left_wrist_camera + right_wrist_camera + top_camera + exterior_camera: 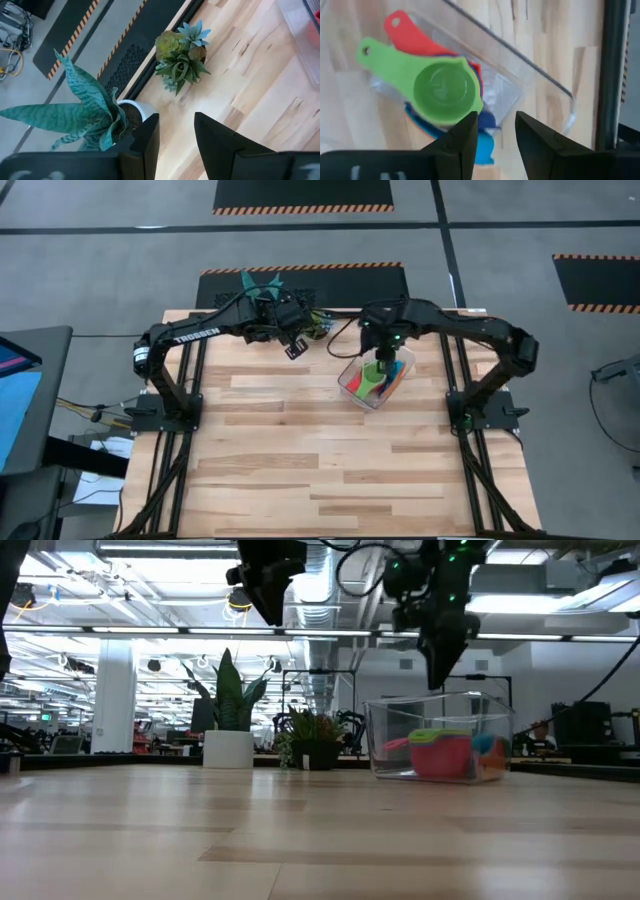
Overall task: Nest measuring cups in basket
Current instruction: Adjust the nested measuring cups in the transparent bin
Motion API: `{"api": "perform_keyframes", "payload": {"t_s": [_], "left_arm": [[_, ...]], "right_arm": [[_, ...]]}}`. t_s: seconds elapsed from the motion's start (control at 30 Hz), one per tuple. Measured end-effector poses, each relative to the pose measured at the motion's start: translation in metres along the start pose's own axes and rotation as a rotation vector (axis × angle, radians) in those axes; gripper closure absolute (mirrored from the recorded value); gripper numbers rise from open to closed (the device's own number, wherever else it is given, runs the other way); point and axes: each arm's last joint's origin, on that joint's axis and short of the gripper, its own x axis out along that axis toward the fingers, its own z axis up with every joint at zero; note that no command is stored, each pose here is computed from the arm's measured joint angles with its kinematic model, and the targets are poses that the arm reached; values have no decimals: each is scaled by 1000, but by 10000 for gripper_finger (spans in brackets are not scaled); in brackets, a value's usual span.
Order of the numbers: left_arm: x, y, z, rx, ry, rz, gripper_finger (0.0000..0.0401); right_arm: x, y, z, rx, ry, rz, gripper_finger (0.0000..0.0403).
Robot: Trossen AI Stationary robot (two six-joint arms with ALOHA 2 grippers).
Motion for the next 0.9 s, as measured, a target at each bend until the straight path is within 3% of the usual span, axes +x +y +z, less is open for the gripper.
{"api": "perform_keyframes", "payload": {"t_s": [0.27,0.37,0.67,0.9], "left_arm": [[0,0,0,26,5,-2,288],[0,0,0,25,0,-3,288],[0,-1,4,29,-35,-10,288],[0,-1,4,23,-35,-10,288]], "right_arm": [[-9,-2,-57,57,-36,89,256],[-4,2,-74,-16,-11,85,262],[13,2,-72,-232,33,105,268],[38,1,-63,-279,113,158,261]]}}
